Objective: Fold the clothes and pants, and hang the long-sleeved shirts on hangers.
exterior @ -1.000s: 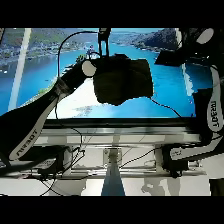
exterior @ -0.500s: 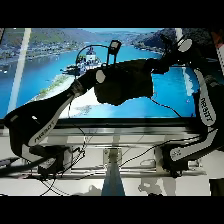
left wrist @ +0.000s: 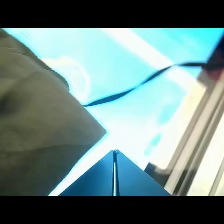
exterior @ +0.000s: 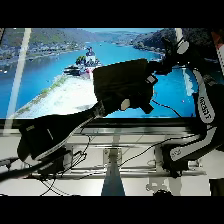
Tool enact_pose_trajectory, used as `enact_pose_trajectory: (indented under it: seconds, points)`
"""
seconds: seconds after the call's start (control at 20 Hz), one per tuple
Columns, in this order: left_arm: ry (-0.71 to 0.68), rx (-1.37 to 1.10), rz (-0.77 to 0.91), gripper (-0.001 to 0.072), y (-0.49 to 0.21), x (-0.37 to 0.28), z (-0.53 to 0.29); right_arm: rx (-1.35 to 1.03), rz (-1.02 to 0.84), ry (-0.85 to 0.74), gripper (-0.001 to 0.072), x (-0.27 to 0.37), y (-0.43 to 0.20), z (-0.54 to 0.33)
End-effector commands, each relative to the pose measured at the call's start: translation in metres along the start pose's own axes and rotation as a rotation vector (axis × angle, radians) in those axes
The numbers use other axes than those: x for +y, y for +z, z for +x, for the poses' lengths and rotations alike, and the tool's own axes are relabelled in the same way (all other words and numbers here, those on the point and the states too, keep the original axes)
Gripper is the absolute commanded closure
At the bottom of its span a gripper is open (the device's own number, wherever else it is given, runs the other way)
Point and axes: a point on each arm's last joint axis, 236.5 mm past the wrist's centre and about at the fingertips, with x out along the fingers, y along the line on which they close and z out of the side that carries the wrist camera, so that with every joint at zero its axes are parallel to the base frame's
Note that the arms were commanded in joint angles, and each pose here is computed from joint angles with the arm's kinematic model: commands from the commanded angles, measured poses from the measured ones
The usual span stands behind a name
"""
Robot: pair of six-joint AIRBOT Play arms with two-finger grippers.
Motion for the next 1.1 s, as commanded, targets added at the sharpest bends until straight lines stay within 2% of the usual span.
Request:
enact_pose_trajectory:
  seconds: [0.0, 0.15, 0.35, 0.5, 0.55, 0.65, 0.7, 0.75, 0.8, 1.05]
  points:
    - [0.014, 0.032, 0.094, 0.0692, -0.001, 0.0, -0.012, 0.009, 0.073, 0.037, 0.0095, -0.015, -0.002, -0.001]
    - [0.057, 0.001, 0.051, 0.0692, 0.022, 0.034, -0.04, 0.072, 0.204, 0.191, 0.0095, -0.013, -0.013, 0.004]
    - [0.122, -0.1, 0.008, 0.0692, 0.061, 0.074, -0.086, 0.213, 0.282, 0.495, 0.0095, 0.023, -0.032, 0.022]
    - [0.154, -0.154, -0.006, 0.0692, 0.08, 0.091, -0.112, 0.255, 0.293, 0.509, 0.0098, 0.034, -0.039, 0.049]
    - [0.163, -0.166, -0.011, 0.0692, 0.084, 0.096, -0.118, 0.284, 0.292, 0.54, 0.0138, 0.047, -0.043, 0.056]
    - [0.173, -0.182, -0.046, 0.0692, 0.088, 0.103, -0.125, 0.334, 0.246, 0.596, 0.0163, 0.077, -0.054, 0.071]
    - [0.178, -0.186, -0.054, 0.0692, 0.089, 0.106, -0.127, 0.322, 0.203, 0.606, 0.0206, 0.09, -0.054, 0.079]
    - [0.184, -0.188, -0.057, 0.0692, 0.089, 0.11, -0.129, 0.299, 0.172, 0.601, 0.0511, 0.102, -0.052, 0.085]
    - [0.187, -0.191, -0.058, 0.0692, 0.09, 0.112, -0.131, 0.279, 0.163, 0.608, 0.0671, 0.114, -0.047, 0.086]
    - [0.243, -0.21, -0.079, 0.0692, 0.098, 0.141, -0.172, 0.126, 0.067, 0.632, 0.0687, 0.134, 0.006, 0.032]
